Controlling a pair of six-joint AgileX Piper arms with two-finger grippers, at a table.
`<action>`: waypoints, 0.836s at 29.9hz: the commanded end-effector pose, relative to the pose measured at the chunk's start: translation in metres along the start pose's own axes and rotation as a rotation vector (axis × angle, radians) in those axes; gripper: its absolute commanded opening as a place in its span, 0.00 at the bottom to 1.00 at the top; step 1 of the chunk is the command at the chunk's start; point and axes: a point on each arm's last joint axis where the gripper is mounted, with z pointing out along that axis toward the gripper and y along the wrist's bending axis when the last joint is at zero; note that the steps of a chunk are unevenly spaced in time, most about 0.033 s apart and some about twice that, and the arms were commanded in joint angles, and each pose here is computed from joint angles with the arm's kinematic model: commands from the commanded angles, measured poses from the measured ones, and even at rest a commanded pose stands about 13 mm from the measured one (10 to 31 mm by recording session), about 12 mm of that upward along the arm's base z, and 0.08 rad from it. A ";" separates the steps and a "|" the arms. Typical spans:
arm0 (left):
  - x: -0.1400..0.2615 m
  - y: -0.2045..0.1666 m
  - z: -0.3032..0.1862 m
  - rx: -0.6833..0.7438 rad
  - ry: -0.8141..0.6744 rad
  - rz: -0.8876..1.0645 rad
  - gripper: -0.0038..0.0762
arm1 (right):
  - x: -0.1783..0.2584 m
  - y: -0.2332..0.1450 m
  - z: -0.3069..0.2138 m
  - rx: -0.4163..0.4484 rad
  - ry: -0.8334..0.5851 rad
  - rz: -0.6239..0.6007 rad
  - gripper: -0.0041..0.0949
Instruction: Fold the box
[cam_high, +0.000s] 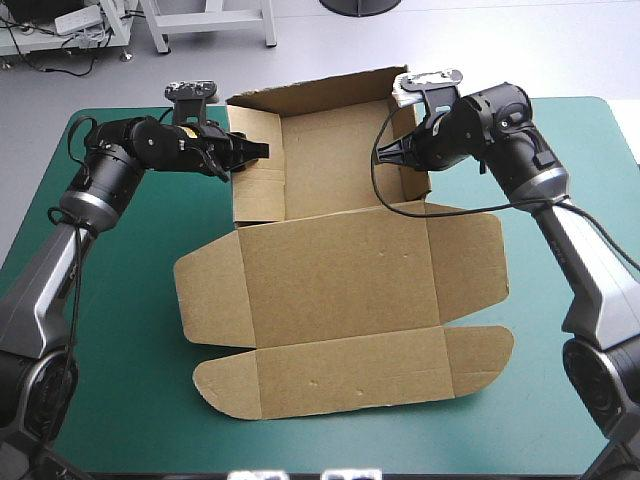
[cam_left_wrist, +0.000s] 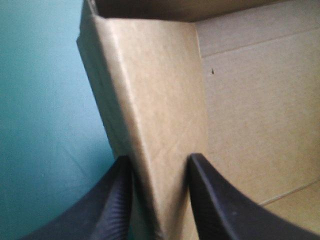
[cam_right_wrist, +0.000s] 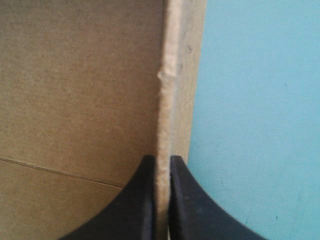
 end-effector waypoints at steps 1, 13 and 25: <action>-0.014 -0.025 -0.028 0.081 -0.127 -0.020 0.30 | -0.010 0.021 -0.026 -0.101 -0.134 0.007 0.04; -0.014 -0.025 -0.028 0.081 -0.127 -0.019 0.04 | -0.004 0.043 -0.025 -0.069 -0.119 -0.049 0.04; -0.009 -0.025 -0.026 -0.026 -0.098 0.007 0.04 | 0.004 0.049 -0.025 -0.044 -0.052 -0.070 0.04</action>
